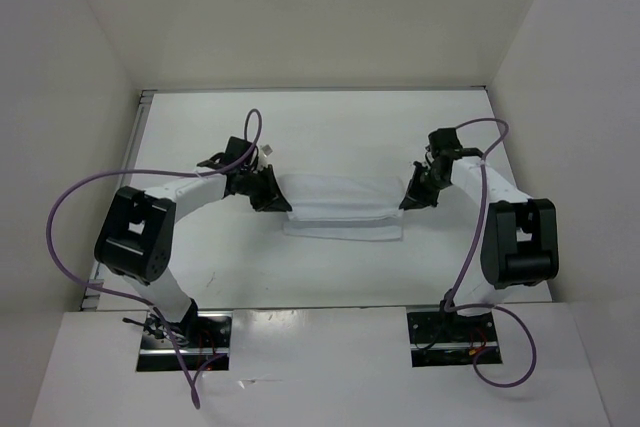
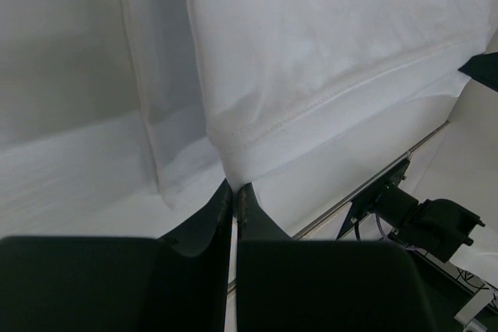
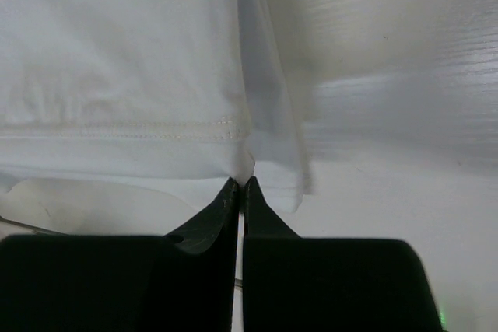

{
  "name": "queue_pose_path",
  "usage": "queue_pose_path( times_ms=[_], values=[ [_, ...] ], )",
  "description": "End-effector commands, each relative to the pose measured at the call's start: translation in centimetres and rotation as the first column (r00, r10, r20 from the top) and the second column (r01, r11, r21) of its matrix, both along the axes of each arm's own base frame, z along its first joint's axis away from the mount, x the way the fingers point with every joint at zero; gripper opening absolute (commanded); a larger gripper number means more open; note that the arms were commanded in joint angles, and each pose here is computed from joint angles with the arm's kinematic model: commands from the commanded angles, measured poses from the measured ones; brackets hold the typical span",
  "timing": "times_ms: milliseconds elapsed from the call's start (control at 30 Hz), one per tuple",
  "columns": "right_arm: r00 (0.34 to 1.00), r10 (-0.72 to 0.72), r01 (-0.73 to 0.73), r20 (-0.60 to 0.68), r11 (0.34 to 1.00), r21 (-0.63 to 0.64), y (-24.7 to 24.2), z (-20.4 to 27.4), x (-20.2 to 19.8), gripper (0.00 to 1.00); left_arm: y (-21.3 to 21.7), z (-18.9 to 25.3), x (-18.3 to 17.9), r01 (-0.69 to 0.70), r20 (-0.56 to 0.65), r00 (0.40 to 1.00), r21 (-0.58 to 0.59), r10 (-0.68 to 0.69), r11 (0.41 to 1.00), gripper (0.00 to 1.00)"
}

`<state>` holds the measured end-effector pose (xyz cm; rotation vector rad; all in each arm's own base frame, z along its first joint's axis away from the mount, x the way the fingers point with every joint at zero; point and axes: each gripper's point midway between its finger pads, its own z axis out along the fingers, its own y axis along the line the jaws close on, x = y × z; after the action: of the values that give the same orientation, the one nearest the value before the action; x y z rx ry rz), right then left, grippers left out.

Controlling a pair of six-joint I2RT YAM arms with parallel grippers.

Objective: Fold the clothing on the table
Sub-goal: Fold the skirt

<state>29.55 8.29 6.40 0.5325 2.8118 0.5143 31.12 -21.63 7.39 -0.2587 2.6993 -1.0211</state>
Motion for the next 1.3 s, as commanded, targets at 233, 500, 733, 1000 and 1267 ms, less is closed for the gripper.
queue_pose_path(
  times_ms=[233, 500, 733, 1000, 1267],
  values=[
    [0.999, 0.039, -0.042, -0.027, 0.990, -0.131, -0.3, -0.5, -0.9, 0.00, 1.2, -1.0, -2.2, 0.012, -0.020, 1.000, 0.055, -0.011, 0.998, 0.00],
    [0.992, 0.074, -0.092, -0.104, 0.980, -0.177, 0.8, -2.0, -2.1, 0.00, 1.3, -1.6, -3.9, 0.037, -0.052, 0.998, 0.077, -0.033, 0.996, 0.00],
    [0.985, 0.077, -0.109, -0.151, 0.971, -0.212, 1.1, -3.2, -2.5, 0.19, 1.5, -3.4, -5.4, 0.058, -0.103, 0.994, 0.096, -0.048, 0.994, 0.36],
    [0.999, -0.038, 0.039, 0.008, 0.949, -0.313, -0.9, 1.4, -0.5, 0.42, 1.4, 1.6, -5.7, 0.049, -0.019, 0.999, 0.057, -0.048, 0.997, 0.52],
    [0.979, -0.022, 0.054, 0.205, 0.987, -0.151, 1.4, 6.9, 0.7, 0.32, -0.3, 10.4, -2.8, 0.049, 0.208, 0.978, -0.061, -0.036, 0.997, 0.50]
  ],
)
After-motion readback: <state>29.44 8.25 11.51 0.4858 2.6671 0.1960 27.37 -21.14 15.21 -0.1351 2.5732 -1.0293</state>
